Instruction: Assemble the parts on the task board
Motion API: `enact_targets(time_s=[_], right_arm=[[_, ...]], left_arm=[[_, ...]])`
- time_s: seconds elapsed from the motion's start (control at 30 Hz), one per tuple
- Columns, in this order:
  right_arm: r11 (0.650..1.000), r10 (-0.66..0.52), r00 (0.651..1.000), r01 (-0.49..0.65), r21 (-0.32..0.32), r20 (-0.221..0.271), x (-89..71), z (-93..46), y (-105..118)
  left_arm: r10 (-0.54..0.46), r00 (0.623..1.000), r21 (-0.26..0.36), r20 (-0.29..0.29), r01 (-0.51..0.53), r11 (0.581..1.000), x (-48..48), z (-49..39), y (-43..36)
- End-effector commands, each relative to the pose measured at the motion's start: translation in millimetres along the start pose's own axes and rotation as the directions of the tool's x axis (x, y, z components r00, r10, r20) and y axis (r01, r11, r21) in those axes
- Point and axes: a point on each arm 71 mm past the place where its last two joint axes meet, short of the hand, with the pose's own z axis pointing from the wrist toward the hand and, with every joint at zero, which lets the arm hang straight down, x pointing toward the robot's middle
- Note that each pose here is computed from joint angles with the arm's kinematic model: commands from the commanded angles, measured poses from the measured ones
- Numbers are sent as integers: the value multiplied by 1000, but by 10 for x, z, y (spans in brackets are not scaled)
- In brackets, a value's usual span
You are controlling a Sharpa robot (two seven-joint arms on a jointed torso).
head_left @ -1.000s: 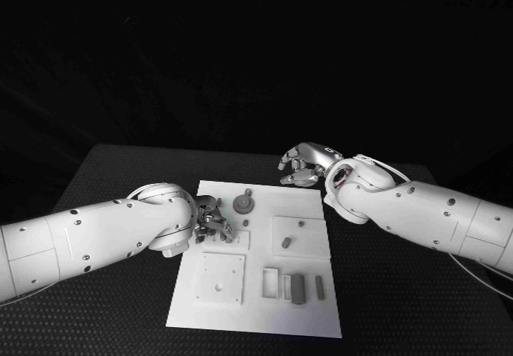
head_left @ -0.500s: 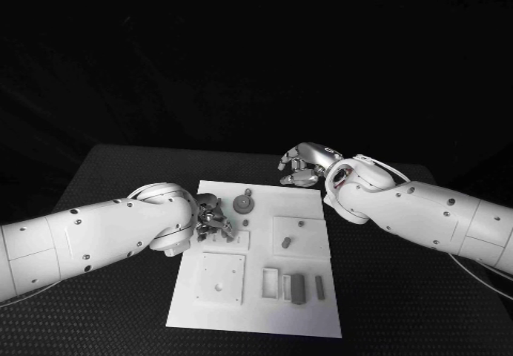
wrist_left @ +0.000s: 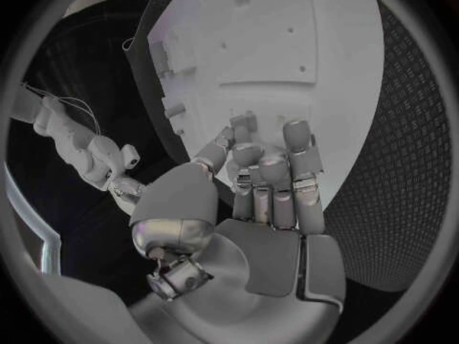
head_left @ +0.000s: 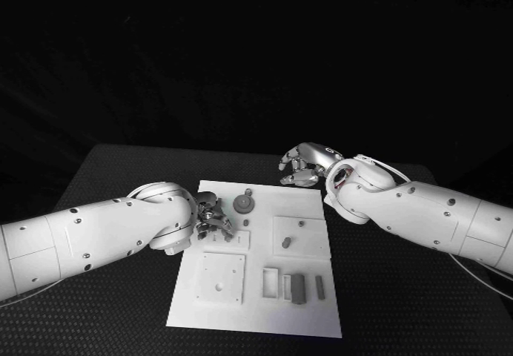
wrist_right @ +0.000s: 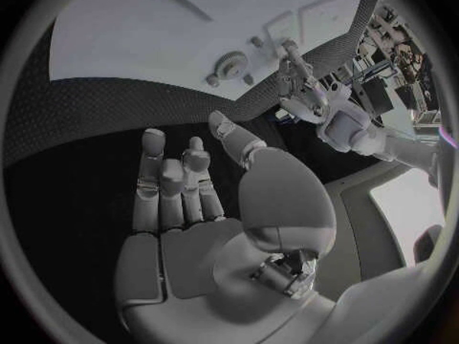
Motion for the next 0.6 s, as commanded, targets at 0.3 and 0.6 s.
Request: enact_targets(time_s=[0.3, 0.6], right_arm=[[1000, -3, 1000, 3, -8, -14, 15, -1, 2], [1000, -3, 1000, 3, -6, -14, 16, -3, -4]], left_arm=[[-4, 1000, 13, -24, 5, 1000, 25, -4, -15], [-20, 1000, 14, -23, 21, 1000, 21, -15, 10]])
